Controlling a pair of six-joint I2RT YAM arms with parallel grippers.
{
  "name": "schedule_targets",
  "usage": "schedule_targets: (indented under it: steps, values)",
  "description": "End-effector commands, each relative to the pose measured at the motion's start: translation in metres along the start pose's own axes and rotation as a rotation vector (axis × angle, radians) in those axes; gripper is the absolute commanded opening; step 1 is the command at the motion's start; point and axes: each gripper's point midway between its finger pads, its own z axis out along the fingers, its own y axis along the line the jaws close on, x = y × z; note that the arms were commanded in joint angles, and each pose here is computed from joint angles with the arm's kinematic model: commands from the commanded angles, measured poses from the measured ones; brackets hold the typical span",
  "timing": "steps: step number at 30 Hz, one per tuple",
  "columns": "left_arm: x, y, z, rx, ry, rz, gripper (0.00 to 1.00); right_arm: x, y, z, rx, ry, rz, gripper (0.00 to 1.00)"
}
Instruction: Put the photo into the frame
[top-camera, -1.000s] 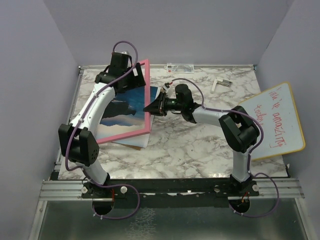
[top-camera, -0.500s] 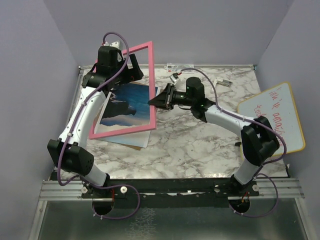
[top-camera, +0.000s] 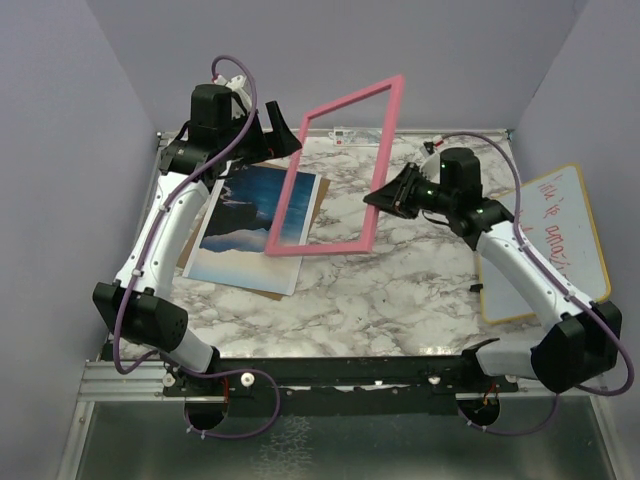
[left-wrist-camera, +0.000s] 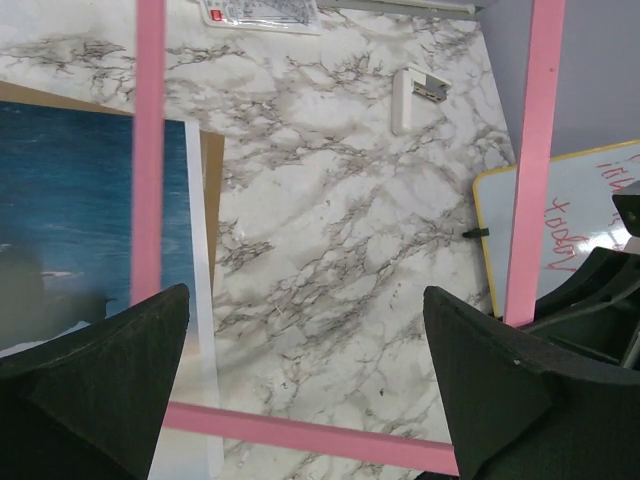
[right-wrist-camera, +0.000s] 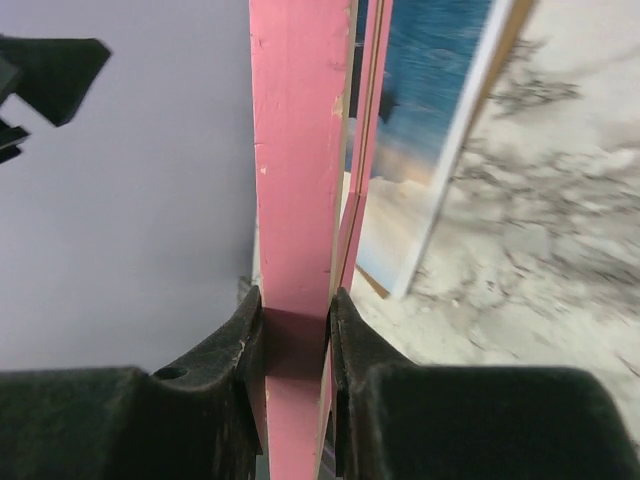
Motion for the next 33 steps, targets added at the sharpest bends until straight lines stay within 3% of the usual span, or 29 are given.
schedule_targets:
  steps: [1, 20, 33]
  values:
    - [-0.006, -0.013, -0.006, 0.057, -0.013, 0.025, 0.99, -0.010, -0.011, -0.047, 0.152, -0.044, -0.089, 0.01]
    - [0.029, 0.048, 0.027, -0.138, 0.025, 0.023, 0.99, 0.013, -0.044, -0.135, 0.610, 0.153, -0.141, 0.01]
    - [0.064, 0.085, 0.050, -0.216, 0.102, 0.051, 0.99, -0.040, -0.057, -0.182, 0.954, 0.046, -0.268, 0.01]
